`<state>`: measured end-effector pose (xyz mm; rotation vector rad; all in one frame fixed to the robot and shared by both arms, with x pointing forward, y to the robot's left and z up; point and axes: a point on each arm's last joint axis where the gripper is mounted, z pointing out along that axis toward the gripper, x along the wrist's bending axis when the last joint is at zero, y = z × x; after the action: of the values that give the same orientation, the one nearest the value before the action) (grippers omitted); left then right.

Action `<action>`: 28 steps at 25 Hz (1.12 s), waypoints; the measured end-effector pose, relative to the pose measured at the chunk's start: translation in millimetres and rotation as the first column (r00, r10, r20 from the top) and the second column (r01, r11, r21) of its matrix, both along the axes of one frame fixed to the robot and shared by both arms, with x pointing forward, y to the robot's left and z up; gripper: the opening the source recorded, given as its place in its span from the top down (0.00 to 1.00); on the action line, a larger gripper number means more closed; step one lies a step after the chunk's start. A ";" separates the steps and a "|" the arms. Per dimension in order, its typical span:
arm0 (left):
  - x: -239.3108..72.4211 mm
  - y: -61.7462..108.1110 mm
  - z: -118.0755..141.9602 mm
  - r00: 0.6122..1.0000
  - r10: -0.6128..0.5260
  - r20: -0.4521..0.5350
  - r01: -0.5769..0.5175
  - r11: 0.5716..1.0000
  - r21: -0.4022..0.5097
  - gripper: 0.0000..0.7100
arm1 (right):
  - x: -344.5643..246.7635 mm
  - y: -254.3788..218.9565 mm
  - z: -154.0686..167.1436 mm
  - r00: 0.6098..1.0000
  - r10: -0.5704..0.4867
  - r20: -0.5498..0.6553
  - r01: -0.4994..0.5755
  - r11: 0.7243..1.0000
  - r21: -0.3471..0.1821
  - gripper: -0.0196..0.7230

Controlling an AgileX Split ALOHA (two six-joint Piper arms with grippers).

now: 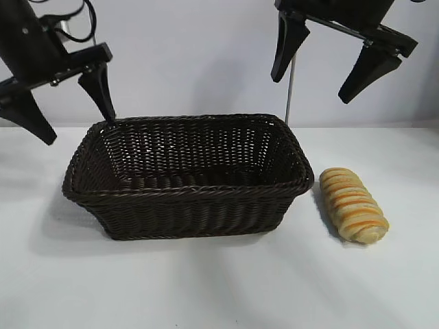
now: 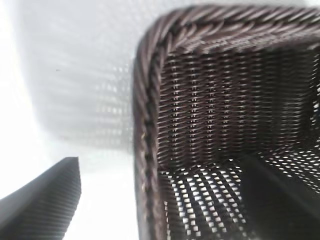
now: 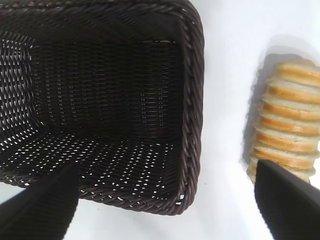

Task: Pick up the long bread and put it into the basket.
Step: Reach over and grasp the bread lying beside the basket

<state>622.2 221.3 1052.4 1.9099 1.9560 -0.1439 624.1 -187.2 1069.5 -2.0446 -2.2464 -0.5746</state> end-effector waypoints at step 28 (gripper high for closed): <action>-11.4 -3.6 -7.2 0.996 0.059 -0.065 -0.063 0.996 -0.063 0.12 | -0.3 0.0 -0.1 1.000 0.001 -0.004 -0.001 1.000 -0.001 0.05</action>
<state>610.9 217.8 1045.2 1.8239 2.0230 -0.2502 623.7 -187.2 1069.4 -2.0430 -2.2459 -0.5694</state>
